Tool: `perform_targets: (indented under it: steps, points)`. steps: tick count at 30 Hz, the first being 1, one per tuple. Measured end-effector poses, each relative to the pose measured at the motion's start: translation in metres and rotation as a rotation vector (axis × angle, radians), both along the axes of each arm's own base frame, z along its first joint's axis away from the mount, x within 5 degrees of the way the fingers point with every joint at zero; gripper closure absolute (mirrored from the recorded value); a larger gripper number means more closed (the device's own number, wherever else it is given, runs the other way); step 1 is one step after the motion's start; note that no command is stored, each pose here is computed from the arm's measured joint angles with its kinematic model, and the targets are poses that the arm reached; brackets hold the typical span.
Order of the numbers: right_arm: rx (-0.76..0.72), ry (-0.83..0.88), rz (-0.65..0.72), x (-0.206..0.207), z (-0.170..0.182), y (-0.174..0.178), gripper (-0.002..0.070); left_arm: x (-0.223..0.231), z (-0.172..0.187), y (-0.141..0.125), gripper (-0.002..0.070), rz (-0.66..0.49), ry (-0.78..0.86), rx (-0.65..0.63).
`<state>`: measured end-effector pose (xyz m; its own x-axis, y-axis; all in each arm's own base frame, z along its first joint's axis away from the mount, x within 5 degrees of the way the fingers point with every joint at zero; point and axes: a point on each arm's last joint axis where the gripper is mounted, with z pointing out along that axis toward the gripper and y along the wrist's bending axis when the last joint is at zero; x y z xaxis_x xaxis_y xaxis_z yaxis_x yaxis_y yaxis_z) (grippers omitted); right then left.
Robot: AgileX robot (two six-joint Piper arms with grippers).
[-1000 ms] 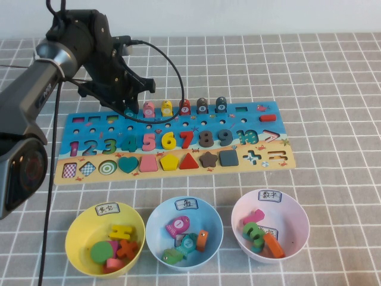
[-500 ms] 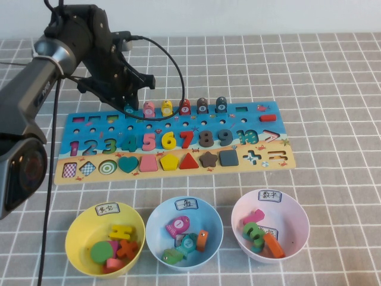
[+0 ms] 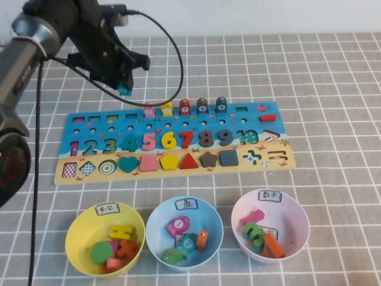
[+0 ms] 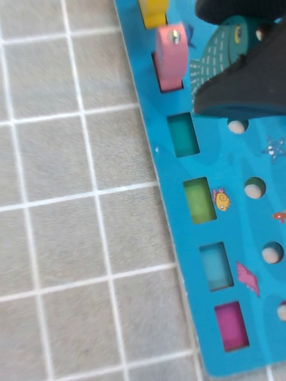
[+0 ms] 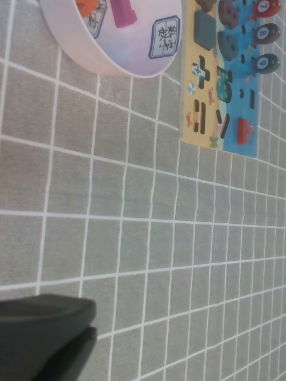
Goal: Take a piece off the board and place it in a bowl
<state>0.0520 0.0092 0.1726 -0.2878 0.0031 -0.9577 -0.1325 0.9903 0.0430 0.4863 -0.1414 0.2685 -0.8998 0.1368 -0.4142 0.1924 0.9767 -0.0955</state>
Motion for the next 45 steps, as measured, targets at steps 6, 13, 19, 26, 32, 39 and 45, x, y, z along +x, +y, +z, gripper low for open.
perform_targets:
  steps: [6,13,19,26,32,39,45]
  points:
    - [0.0,0.0,0.0,0.0,0.0,0.0,0.0694,-0.015,0.044,0.004,0.0487,-0.026,-0.083,-0.005]
    - [0.0,0.0,0.0,0.0,0.0,0.0,0.0694,-0.051,0.092,-0.004,0.0487,-0.077,-0.158,0.006]
    - [0.0,0.0,0.0,0.0,0.0,0.0,0.0694,-0.1,0.097,-0.016,0.0487,-0.147,-0.11,0.081]
    - [0.0,0.0,0.0,0.0,0.0,0.0,0.0694,-0.162,0.091,-0.02,0.0487,-0.222,-0.026,0.119]
    - [0.0,0.0,0.0,0.0,0.0,0.0,0.0694,-0.215,0.076,-0.021,0.0488,-0.284,0.025,0.131]
    - [0.0,0.0,0.0,0.0,0.0,0.0,0.0694,-0.269,0.052,-0.027,0.0488,-0.363,-0.027,0.085]
    - [0.0,0.0,0.0,0.0,0.0,0.0,0.0694,-0.297,0.016,-0.033,0.0488,-0.423,-0.093,0.025]
